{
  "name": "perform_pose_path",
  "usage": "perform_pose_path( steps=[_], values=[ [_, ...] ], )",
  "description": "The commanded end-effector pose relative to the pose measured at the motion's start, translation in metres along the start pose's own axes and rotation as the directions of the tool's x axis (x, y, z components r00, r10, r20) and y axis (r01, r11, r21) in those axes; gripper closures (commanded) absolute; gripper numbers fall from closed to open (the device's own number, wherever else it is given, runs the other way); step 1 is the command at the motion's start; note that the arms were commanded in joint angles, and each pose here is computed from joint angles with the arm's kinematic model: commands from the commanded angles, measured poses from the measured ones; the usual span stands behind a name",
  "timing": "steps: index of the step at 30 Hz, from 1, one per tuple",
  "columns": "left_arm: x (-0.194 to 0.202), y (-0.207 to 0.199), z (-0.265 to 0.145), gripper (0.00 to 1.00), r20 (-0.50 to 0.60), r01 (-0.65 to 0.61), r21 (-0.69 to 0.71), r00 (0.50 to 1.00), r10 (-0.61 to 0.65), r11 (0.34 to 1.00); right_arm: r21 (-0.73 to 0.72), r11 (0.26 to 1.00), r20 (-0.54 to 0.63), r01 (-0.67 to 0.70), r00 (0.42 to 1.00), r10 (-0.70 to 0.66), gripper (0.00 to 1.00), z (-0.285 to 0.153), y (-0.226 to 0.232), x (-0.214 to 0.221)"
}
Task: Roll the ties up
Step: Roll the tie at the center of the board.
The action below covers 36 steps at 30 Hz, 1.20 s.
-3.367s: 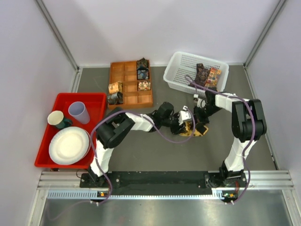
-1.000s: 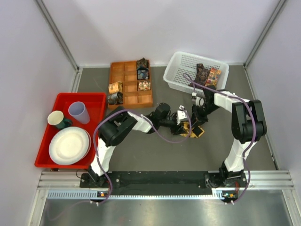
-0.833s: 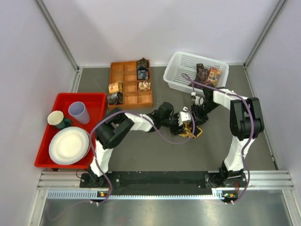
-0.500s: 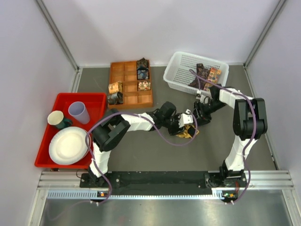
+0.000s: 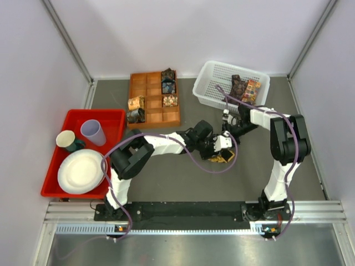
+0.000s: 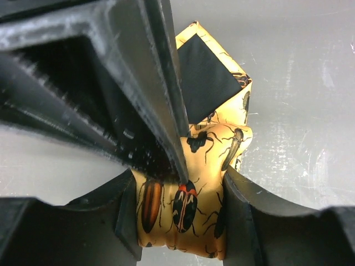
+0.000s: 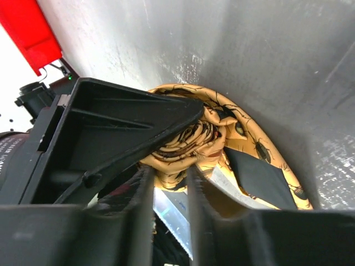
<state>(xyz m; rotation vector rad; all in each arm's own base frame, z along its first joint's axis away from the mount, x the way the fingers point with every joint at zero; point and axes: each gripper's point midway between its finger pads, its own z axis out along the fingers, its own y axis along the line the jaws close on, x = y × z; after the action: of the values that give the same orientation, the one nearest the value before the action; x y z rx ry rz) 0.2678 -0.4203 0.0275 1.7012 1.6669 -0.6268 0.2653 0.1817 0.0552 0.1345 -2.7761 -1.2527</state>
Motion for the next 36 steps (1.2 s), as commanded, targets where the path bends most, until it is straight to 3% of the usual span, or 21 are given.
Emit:
perform_pose_path(
  steps=[1, 5, 9, 16, 19, 23, 29, 33, 34, 36],
  values=[
    [0.096, -0.039, 0.000, 0.54, -0.314, 0.108, 0.074, 0.946, -0.080, 0.991, 0.081, 0.996, -0.024, 0.037, 0.999, -0.035, 0.97, 0.012, -0.015, -0.001],
    [0.091, -0.043, 0.003, 0.40, -0.304, 0.217, 0.100, 0.936, -0.178, 0.971, 0.192, 0.980, -0.043, 0.050, 0.998, -0.043, 1.00, 0.009, -0.036, 0.003],
    [0.052, -0.034, 0.000, 0.24, -0.050, 0.258, 0.155, 0.966, -0.254, 0.954, 0.293, 0.952, -0.024, 0.092, 0.996, -0.088, 1.00, 0.004, -0.055, 0.001],
    [0.008, -0.019, -0.002, 0.19, 0.210, 0.172, 0.190, 0.955, -0.211, 0.967, 0.394, 0.911, -0.026, 0.122, 0.992, -0.122, 1.00, -0.002, -0.076, 0.000],
    [-0.006, -0.019, -0.002, 0.19, 0.272, 0.146, 0.214, 0.941, -0.203, 0.966, 0.435, 0.893, -0.010, 0.114, 0.993, -0.122, 1.00, -0.007, -0.080, -0.002],
    [-0.025, -0.014, 0.002, 0.23, 0.358, 0.112, 0.222, 0.915, -0.188, 0.969, 0.465, 0.881, 0.006, 0.087, 0.995, -0.101, 1.00, -0.010, -0.083, -0.004],
    [-0.032, -0.014, 0.011, 0.33, 0.365, 0.113, 0.235, 0.910, -0.195, 0.965, 0.463, 0.882, 0.012, 0.086, 0.995, -0.103, 1.00, -0.009, -0.084, -0.006],
    [-0.030, -0.018, 0.013, 0.48, 0.336, 0.105, 0.231, 0.924, -0.180, 0.967, 0.424, 0.901, 0.013, 0.093, 0.994, -0.108, 1.00, -0.005, -0.077, -0.009],
    [-0.021, -0.022, 0.013, 0.58, 0.289, 0.127, 0.241, 0.937, -0.196, 0.962, 0.405, 0.909, 0.002, 0.097, 0.994, -0.107, 1.00, -0.005, -0.072, -0.006],
    [-0.007, -0.020, 0.009, 0.67, 0.216, 0.142, 0.195, 0.959, -0.184, 0.970, 0.346, 0.933, -0.009, 0.100, 0.995, -0.104, 1.00, -0.006, -0.057, -0.006]
  ],
)
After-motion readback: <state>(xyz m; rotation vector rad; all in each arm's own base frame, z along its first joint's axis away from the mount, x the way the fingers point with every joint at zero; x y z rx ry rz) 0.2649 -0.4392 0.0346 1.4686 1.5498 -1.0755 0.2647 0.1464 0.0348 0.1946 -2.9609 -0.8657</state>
